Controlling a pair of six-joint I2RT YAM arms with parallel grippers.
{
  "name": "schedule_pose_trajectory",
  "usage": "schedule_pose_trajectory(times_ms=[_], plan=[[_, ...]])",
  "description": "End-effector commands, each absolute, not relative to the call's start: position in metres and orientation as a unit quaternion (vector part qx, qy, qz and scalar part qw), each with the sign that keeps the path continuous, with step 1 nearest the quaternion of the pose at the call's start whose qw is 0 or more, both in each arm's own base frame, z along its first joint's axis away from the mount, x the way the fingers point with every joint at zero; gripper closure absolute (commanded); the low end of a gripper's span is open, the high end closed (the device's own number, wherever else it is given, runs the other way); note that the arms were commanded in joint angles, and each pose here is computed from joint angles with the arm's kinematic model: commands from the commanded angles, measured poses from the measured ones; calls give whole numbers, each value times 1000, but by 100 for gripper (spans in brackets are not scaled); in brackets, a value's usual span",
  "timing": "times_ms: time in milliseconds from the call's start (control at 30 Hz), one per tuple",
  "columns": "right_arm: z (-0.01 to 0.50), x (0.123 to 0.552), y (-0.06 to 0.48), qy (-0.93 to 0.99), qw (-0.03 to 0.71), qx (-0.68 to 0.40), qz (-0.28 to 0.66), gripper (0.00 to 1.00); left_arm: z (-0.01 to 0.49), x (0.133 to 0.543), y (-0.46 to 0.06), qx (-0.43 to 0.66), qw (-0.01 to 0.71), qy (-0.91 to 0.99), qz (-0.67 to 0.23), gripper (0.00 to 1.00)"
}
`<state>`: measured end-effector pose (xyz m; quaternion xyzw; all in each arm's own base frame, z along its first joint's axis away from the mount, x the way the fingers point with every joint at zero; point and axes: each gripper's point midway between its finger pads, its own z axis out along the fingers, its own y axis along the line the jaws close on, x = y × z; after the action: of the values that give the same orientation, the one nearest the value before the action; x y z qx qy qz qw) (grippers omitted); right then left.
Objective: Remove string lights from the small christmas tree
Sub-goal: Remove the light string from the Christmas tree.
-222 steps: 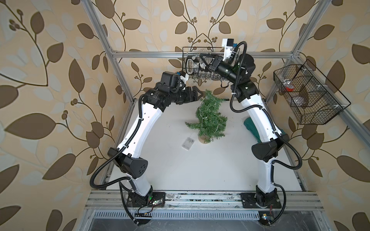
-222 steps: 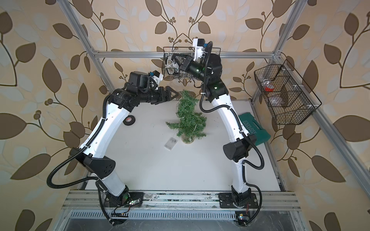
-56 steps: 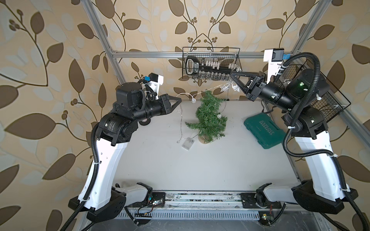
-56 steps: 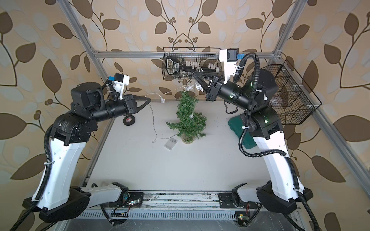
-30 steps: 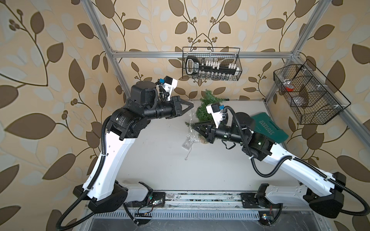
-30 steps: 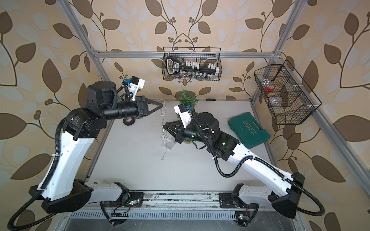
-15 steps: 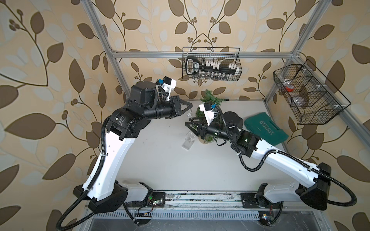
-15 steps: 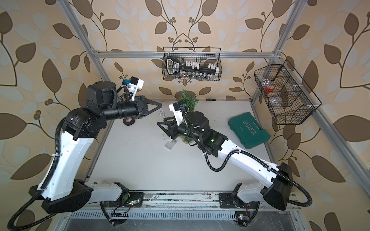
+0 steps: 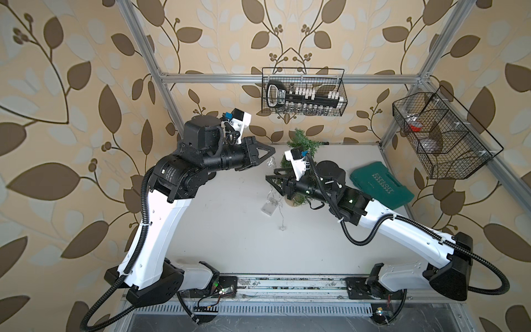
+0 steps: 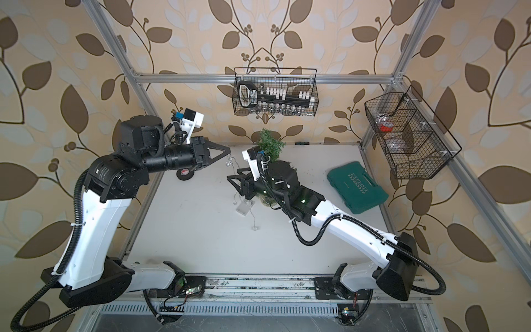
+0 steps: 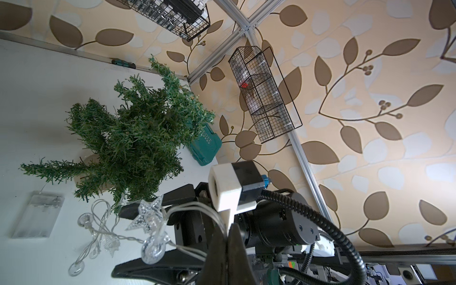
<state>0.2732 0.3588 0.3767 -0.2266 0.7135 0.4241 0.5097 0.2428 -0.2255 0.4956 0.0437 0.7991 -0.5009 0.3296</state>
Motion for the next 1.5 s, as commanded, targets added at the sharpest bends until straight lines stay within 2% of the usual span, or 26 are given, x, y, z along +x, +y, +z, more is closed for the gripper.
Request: schedule_pose_trajectory(times_ms=[0,200,467,533,667,833,867,933,967,1033,1100,1200,1333,1467], plan=[[398,265,340,700,540,-226,409,47,505,241,-225,58,349,791,-500,100],[401,270,348,699,542,-239,401,39,503,241,-225,58,348,792,-499,100],[389,278,372,701,520,-255,416,40,506,239,-223,56,353,789,-500,100],[389,282,376,701,520,-251,419,49,507,238,-223,57,353,789,-500,100],[396,280,381,703,507,-251,432,75,509,241,-224,59,358,786,-501,100],[410,260,358,710,498,-234,440,100,508,252,-228,61,360,789,-495,100],[414,254,349,713,497,-226,439,100,519,250,-228,66,371,781,-499,95],[423,244,330,717,499,-212,438,100,519,255,-229,69,373,781,-496,92],[428,237,320,718,501,-207,437,100,519,258,-229,69,377,781,-493,86],[436,226,301,722,504,-197,432,100,517,265,-227,64,381,784,-487,62],[446,216,277,724,514,-182,422,100,515,272,-224,59,388,786,-479,45],[459,207,237,733,537,-149,390,100,508,282,-220,53,392,792,-465,43],[472,202,183,745,573,-96,326,100,494,292,-220,44,384,803,-454,45],[478,213,134,759,610,-27,228,100,466,300,-221,32,361,820,-442,46]])
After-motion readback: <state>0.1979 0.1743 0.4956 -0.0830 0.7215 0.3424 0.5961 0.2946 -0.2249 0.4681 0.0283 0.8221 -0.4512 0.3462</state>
